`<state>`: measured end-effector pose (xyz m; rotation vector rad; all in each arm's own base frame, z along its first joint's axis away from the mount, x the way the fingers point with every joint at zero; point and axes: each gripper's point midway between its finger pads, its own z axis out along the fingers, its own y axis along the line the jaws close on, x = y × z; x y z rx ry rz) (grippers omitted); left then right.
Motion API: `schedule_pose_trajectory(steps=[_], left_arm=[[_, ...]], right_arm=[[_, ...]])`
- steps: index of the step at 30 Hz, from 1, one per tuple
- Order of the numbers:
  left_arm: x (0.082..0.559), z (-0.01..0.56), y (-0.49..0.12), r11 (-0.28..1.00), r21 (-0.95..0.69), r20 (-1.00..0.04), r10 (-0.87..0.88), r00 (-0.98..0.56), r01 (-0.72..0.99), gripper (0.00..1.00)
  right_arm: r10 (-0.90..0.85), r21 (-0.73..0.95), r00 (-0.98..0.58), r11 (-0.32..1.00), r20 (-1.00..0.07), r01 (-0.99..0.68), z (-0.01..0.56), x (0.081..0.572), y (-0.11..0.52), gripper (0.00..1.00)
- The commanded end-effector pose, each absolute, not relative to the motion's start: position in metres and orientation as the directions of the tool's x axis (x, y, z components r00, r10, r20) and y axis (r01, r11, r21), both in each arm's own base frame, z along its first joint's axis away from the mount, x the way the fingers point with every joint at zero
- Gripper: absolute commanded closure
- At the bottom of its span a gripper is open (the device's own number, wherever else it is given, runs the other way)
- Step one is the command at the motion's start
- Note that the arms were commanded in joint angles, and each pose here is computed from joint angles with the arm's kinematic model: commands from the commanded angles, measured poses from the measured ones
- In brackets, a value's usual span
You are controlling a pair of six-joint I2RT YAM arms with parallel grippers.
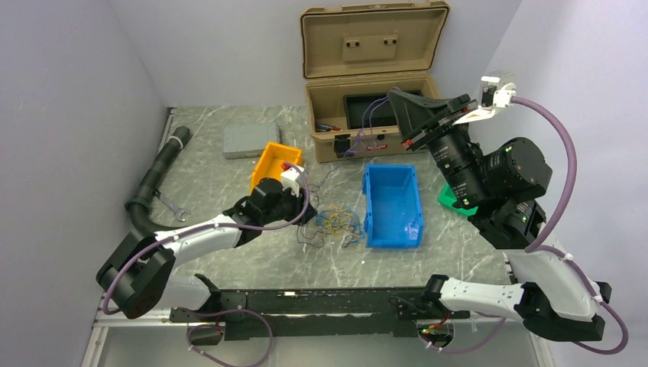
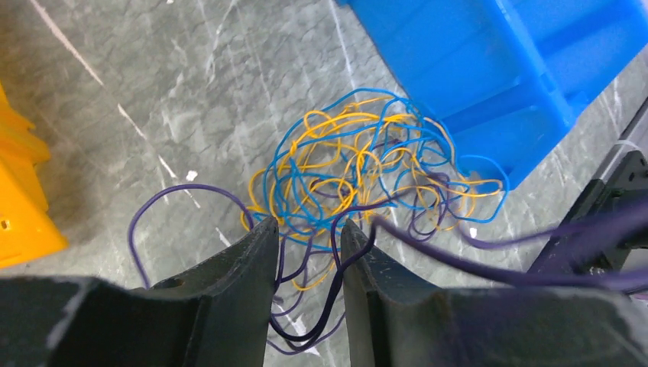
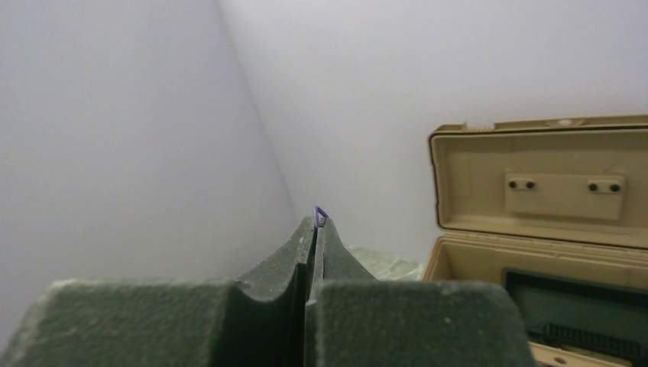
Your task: Untangle the cables
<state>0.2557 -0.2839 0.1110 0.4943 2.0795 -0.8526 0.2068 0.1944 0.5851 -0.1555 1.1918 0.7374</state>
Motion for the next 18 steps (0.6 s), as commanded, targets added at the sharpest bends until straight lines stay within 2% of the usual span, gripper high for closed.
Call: schedule_pose_trajectory(steps=[1, 4, 9, 16, 18], left_arm=[[0.258, 0.101, -0.276, 0.729, -0.382, -0.806, 0.037, -0.590, 0.567, 0.61], [0.254, 0.087, -0.266, 0.763, -0.372, -0.787, 0.043, -0.616, 0.528, 0.61], [0.248, 0.073, -0.251, 0.798, -0.358, -0.769, 0.043, -0.637, 0.485, 0.44], [0.244, 0.066, -0.236, 0.838, -0.335, -0.754, 0.036, -0.655, 0.432, 0.42], [0.242, 0.067, -0.234, 0.840, -0.337, -0.749, 0.034, -0.662, 0.425, 0.35]], right_arm=[[0.444, 0.270, 0.266, 0.821, -0.856, -0.503, 0.608, 0.208, 0.160, 1.00], [0.422, 0.268, 0.305, 0.858, -0.854, -0.438, 0.616, 0.209, 0.140, 1.00], [0.423, 0.274, 0.360, 0.876, -0.832, -0.398, 0.631, 0.201, 0.115, 1.00], [0.405, 0.276, 0.365, 0.893, -0.838, -0.355, 0.630, 0.201, 0.103, 1.00], [0.397, 0.280, 0.361, 0.900, -0.844, -0.334, 0.626, 0.203, 0.100, 1.00]])
